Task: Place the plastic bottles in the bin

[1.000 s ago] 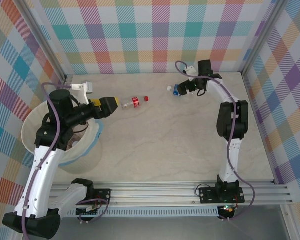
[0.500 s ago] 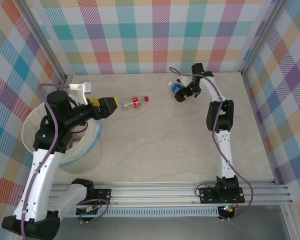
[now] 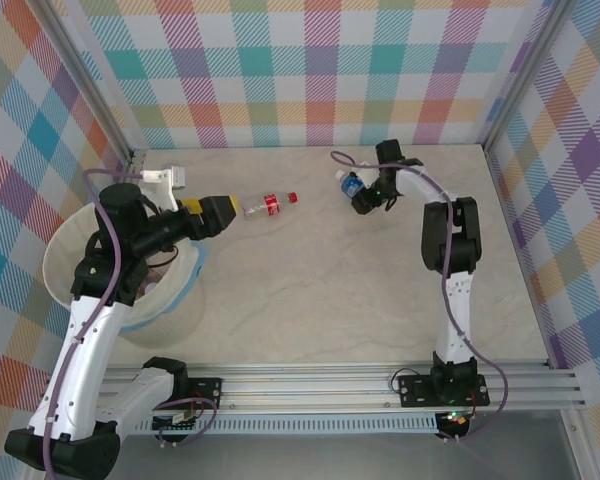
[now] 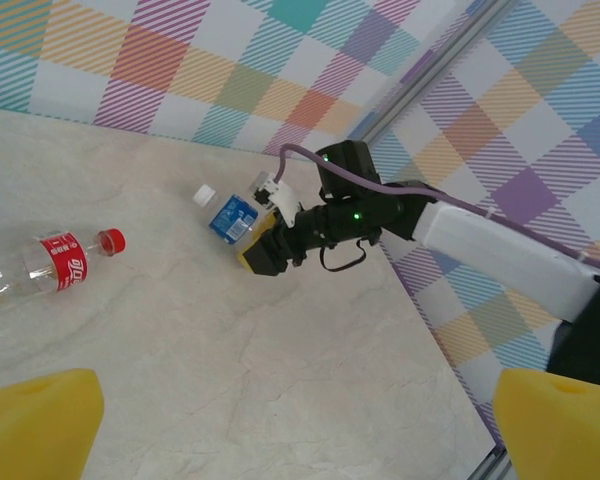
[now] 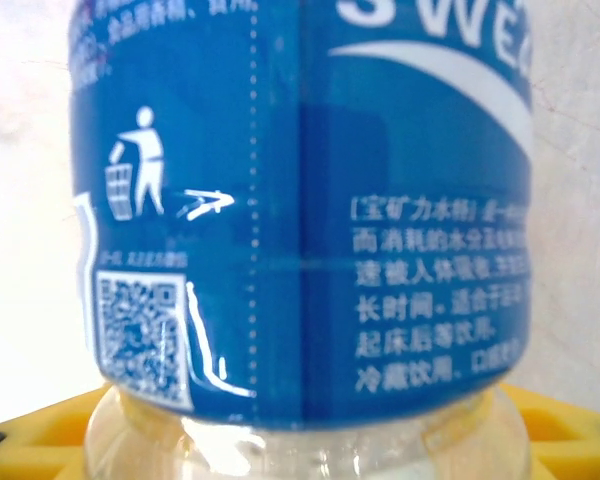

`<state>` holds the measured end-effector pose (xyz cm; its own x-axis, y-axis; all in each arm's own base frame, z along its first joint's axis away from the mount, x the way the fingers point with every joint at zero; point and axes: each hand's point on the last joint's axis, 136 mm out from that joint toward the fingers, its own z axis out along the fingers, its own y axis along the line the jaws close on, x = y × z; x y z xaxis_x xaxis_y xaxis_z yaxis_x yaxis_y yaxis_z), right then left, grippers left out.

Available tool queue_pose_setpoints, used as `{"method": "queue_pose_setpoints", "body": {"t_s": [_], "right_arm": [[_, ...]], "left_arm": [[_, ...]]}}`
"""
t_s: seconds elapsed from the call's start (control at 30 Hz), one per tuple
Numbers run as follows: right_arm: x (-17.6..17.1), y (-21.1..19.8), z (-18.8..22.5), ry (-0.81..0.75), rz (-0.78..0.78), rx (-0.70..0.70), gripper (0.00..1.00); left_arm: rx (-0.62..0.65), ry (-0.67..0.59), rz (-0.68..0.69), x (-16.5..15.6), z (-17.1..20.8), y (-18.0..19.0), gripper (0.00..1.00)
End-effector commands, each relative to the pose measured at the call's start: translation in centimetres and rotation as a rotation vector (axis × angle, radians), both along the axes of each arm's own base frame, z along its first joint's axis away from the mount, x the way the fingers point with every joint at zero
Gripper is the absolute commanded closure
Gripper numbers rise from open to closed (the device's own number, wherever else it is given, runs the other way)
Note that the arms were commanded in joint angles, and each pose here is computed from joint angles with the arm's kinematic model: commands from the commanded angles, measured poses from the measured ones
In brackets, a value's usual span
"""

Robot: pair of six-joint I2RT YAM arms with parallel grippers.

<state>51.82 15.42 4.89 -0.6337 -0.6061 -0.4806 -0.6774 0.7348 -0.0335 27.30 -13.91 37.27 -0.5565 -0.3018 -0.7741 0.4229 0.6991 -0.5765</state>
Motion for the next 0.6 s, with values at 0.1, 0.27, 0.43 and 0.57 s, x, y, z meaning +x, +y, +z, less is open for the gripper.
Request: {"method": "queue_pose_setpoints", "body": {"t_s": [0.1, 0.27, 0.43, 0.57], "right_arm": [[-1.5, 2.3, 9.1, -0.275, -0.078, 0.128, 0.58], [-7.1, 4.9, 12.9, -0.307, -0.058, 0.262, 0.59], [-13.3, 8.8, 17.1, -0.308, 0.052, 0.465, 0.6], [-17.2, 11.1, 18.9, -0.279, 0.152, 0.557, 0.6]], "left_arm": [[-0.031, 0.043, -0.007, 0.8, -1.0, -0.8, 0.0], [-0.075, 0.061, -0.034, 1.3, -1.1, -2.1, 0.0], [-0.121, 0.076, -0.073, 1.9, -1.1, -4.1, 0.0], [-0.171, 0.058, -0.129, 2.5, 0.1, -6.2, 0.0]]}}
